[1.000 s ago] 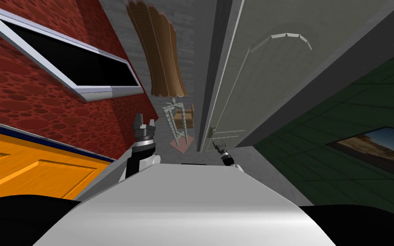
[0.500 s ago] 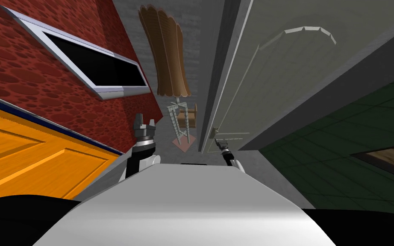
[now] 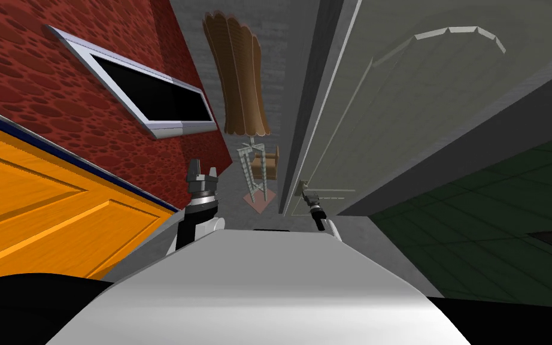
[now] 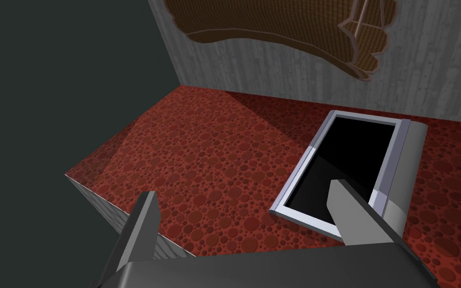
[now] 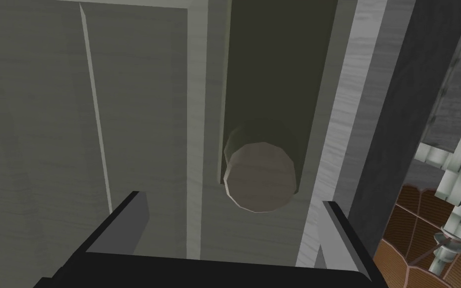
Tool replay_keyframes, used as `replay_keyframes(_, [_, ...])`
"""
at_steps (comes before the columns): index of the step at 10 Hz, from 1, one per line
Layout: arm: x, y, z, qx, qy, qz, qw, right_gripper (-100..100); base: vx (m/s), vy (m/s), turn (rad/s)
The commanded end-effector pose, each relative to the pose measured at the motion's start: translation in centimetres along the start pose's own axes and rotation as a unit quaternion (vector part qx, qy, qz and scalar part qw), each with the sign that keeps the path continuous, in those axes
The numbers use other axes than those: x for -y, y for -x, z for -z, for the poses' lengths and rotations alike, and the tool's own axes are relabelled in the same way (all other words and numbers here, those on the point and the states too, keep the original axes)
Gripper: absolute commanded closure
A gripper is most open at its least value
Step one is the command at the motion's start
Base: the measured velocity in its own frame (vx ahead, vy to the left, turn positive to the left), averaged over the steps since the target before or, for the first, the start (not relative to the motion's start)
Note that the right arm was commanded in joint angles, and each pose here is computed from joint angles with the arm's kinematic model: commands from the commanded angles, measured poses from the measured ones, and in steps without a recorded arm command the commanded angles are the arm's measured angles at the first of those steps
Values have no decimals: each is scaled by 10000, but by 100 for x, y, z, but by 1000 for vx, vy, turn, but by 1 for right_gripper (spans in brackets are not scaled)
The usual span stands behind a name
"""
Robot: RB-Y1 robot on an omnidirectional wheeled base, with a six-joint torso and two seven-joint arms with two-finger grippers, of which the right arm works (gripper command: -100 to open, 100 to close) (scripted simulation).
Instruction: Pull the door open
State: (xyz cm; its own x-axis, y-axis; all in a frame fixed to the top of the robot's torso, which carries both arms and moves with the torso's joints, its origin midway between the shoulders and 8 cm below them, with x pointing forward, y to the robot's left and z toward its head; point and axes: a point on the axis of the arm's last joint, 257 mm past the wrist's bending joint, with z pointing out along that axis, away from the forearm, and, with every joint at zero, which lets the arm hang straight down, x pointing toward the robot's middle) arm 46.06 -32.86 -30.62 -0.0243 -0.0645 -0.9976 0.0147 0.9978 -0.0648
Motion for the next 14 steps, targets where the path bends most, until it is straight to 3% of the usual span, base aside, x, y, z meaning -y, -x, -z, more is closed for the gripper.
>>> replay_keyframes(1, [2, 20, -106, 17, -108, -114, 9999, -100, 38, -55, 107])
replay_keyframes(4, [-152, 110, -311, 116, -152, -365, 9992, -100, 61, -64, 117])
replay_keyframes(5, [-116, 76, -278, 95, -148, -308, 9994, -100, 36, -25, 30])
replay_keyframes(6, [-116, 76, -278, 95, -148, -308, 9994, 100, -5, 6, -7])
replay_keyframes(11, [-116, 76, -278, 95, -148, -308, 9994, 100, -5, 7, -1])
replay_keyframes(14, [-44, -97, -255, -211, -162, 437, 9987, 100, -84, -15, 99])
